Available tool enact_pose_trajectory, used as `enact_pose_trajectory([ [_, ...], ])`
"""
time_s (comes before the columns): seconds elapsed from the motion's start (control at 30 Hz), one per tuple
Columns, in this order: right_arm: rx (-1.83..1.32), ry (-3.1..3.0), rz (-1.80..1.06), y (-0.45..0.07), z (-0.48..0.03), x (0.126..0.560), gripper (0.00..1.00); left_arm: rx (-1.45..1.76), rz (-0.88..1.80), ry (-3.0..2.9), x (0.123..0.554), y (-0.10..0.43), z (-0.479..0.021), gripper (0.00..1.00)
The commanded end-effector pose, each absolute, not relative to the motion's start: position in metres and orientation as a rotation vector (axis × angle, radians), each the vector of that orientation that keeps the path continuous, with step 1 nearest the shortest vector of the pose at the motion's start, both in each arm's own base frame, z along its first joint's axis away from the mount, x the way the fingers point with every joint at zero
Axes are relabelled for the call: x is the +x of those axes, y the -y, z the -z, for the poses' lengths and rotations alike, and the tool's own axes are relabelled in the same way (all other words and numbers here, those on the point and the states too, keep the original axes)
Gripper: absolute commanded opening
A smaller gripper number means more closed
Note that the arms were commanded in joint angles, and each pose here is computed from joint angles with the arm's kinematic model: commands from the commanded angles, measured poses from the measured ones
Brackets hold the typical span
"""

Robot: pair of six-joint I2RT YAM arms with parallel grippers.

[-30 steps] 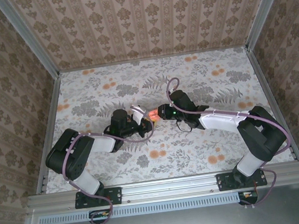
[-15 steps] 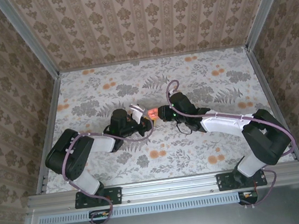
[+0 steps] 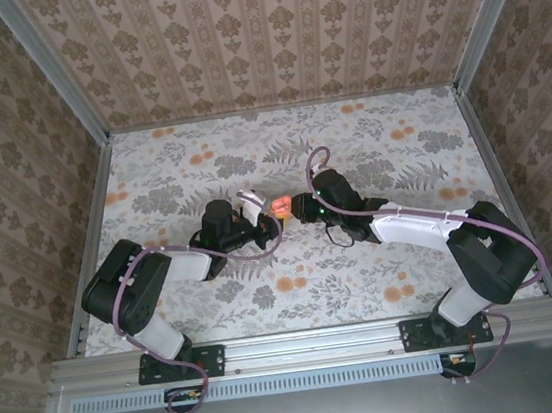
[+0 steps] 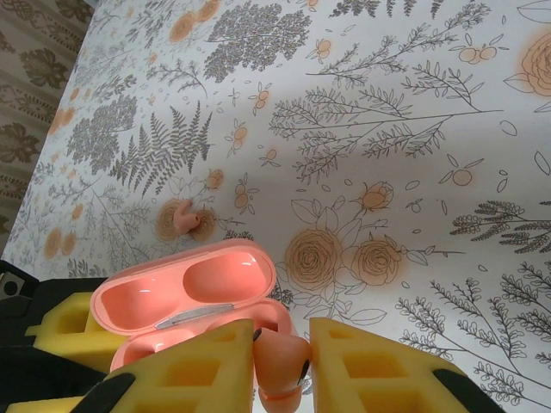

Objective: Insert the wireless bluetooth earbuds into the charging case

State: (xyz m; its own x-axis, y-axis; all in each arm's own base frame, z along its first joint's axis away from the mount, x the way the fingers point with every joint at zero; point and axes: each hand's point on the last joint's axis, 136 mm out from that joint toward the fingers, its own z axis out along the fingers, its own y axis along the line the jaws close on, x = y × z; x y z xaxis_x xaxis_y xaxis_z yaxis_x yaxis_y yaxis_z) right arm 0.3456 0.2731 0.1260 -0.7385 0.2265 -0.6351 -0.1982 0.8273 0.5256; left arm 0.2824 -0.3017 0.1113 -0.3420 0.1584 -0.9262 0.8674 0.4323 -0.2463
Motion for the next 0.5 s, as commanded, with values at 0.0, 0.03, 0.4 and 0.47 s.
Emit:
enact_pose_trajectory([
  [0.0, -0.027, -2.263, -0.824, -0.289, -0.136, 0.348, 0.22, 0.910, 1.010, -1.639, 0.283, 0.310, -0.147, 0.18],
  [0.03, -0.035, -2.268, -0.838, -0.292, -0.136, 0.348, 0.22, 0.914, 1.008, -1.637, 0.282, 0.310, -0.147, 0.18],
  [0.4, 0.001, -2.307, -0.940, -0.301, -0.142, 0.345, 0.23, 0.961, 0.964, -1.616, 0.280, 0.309, -0.153, 0.18],
  [0.47, 0.021, -2.304, -0.955, -0.300, -0.144, 0.345, 0.26, 0.962, 0.963, -1.618, 0.279, 0.308, -0.153, 0.18],
])
